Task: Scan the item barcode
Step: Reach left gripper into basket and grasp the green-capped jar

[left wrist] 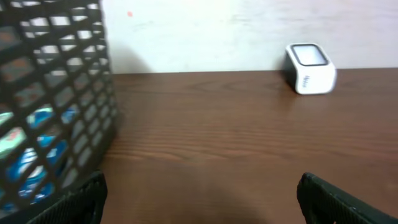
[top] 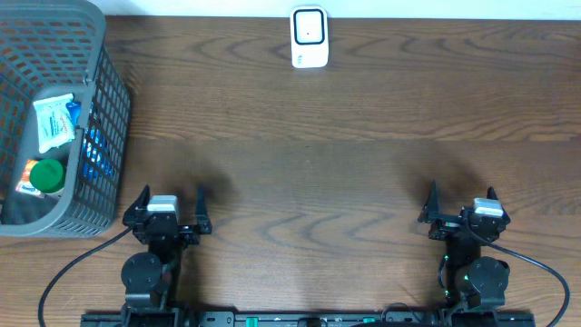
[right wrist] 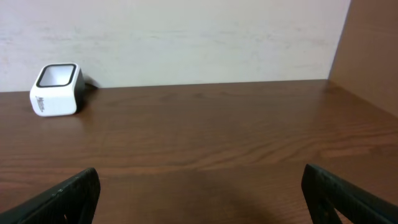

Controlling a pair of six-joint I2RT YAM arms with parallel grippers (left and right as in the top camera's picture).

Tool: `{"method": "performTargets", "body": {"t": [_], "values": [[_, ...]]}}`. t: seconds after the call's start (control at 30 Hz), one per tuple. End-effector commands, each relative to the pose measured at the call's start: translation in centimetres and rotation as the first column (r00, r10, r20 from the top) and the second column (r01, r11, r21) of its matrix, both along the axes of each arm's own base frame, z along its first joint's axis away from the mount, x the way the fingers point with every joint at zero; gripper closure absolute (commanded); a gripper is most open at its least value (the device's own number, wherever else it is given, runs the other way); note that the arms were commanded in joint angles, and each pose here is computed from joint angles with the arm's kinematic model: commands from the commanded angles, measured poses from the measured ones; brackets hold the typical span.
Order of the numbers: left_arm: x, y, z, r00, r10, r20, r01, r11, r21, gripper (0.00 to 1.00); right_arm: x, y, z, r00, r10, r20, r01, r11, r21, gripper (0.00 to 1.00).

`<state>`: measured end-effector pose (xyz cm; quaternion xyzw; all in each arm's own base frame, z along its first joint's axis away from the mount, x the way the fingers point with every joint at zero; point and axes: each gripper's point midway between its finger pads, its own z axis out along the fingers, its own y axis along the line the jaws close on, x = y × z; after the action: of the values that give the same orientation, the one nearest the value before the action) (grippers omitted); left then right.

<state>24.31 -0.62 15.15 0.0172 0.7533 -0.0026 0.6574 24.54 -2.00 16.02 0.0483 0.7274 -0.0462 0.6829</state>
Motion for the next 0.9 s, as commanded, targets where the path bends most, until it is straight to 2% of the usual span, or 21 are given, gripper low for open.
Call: {"method": "performTargets", "body": {"t": [0.0, 0.13, 0.23, 0.33, 0.43, 0.6, 0.77, 0.87], "values": [[-0.2, -1.1, 2.7, 0.997, -0.066, 0.039, 0.066, 0.998, -0.001, 0.02, 0.0, 0.4, -0.2, 1.000, 0.018, -0.007, -0.019, 1.000, -0.014, 0.01], [-0.1, -1.2, 5.9, 0.996, -0.066, 0.056, 0.066, 0.998, -0.008, 0.02, 0.0, 0.4, -0.2, 1.000, 0.018, -0.007, -0.019, 1.000, -0.014, 0.01], [0.5, -1.2, 8.3, 0.998, -0.060, 0.037, 0.062, 0.996, -0.058, 0.02, 0.0, 0.4, -0.2, 1.000, 0.018, -0.007, -0.019, 1.000, -0.014, 0.01], [1.3, -1.2, 10.9, 0.997, -0.050, -0.051, 0.043, 0.990, -0.133, 0.02, 0.0, 0.4, -0.2, 1.000, 0.018, -0.007, -0.019, 1.000, -0.014, 0.01], [1.7, -1.2, 12.7, 0.982, -0.048, -0.184, 0.021, 0.989, -0.145, 0.02, 0.0, 0.4, -0.2, 1.000, 0.018, -0.007, -0.019, 1.000, -0.014, 0.01], [1.2, -2.8, 14.9, 0.899, -0.138, -0.416, 0.066, 0.981, -0.182, 0.02, 0.0, 0.4, -0.2, 1.000, 0.018, -0.007, -0.019, 1.000, -0.014, 0.01], [1.8, -2.9, 16.9, 0.883, -0.146, -0.445, 0.062, 0.979, -0.196, 0.02, 0.0, 0.4, -0.2, 1.000, 0.018, -0.007, -0.019, 1.000, -0.014, 0.01], [2.0, -0.3, 19.3, 0.880, -0.014, -0.476, -0.079, 0.982, -0.174, 0.02, 0.0, 0.4, -0.2, 1.000, 0.018, -0.007, -0.019, 1.000, -0.014, 0.01]]}}
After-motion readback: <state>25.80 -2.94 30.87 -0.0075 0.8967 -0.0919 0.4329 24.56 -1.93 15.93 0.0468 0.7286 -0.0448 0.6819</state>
